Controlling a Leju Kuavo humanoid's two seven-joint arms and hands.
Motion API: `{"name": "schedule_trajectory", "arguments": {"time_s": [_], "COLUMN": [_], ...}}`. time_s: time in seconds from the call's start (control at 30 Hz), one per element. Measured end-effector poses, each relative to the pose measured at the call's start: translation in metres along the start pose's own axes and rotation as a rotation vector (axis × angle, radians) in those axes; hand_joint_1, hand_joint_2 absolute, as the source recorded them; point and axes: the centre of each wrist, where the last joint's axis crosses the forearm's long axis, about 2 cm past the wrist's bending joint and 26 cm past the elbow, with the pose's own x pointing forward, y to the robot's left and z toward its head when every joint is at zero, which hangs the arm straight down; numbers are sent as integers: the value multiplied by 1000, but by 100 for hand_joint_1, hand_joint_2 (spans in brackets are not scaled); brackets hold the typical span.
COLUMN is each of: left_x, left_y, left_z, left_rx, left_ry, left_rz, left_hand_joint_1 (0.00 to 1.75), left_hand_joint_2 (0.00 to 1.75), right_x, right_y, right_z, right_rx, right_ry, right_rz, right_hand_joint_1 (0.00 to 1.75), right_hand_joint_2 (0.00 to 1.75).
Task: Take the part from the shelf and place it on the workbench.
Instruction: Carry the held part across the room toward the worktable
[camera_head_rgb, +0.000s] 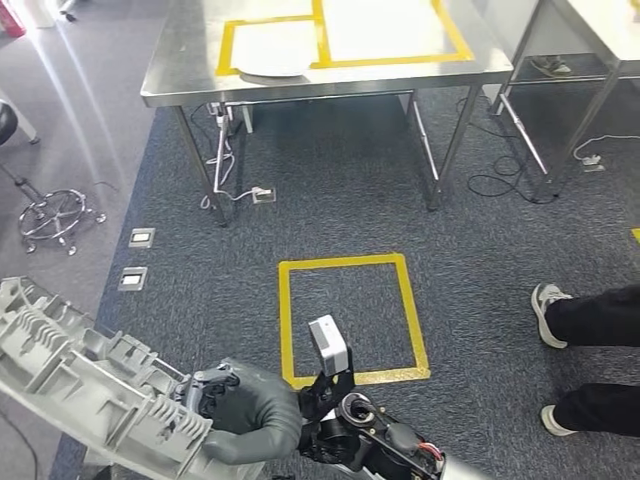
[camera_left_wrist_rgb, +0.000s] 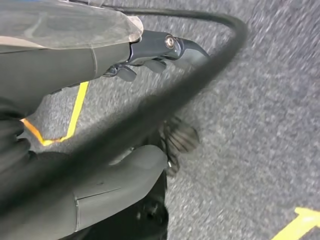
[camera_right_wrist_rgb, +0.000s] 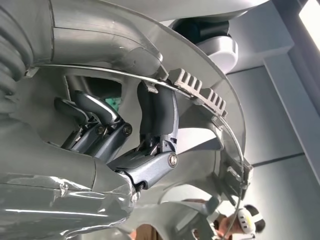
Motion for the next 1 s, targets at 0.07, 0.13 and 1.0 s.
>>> {"name": "schedule_trajectory", "arguments": {"time_s": [0.07,0.13,1.0], "left_x": [0,1,0], "left_y": [1,2,-1], "left_z": [0,0,0], "left_rx": [-1,-7,-38], "left_ry": [-1,-4,-10], "left_rz": [-2,-5,-18], "left_hand_joint_1": [0,0,0], "left_hand_joint_2": [175,175,175], "right_x": [0,0,7], "right_y": [0,0,-9], "right_z": [0,0,13], "right_rx": [-5,-11,-192], "right_ry": [-1,-2,-109], "right_rz": [2,3,-22], "right_hand_joint_1": [175,175,175], "right_hand_joint_2": [175,175,175]}}
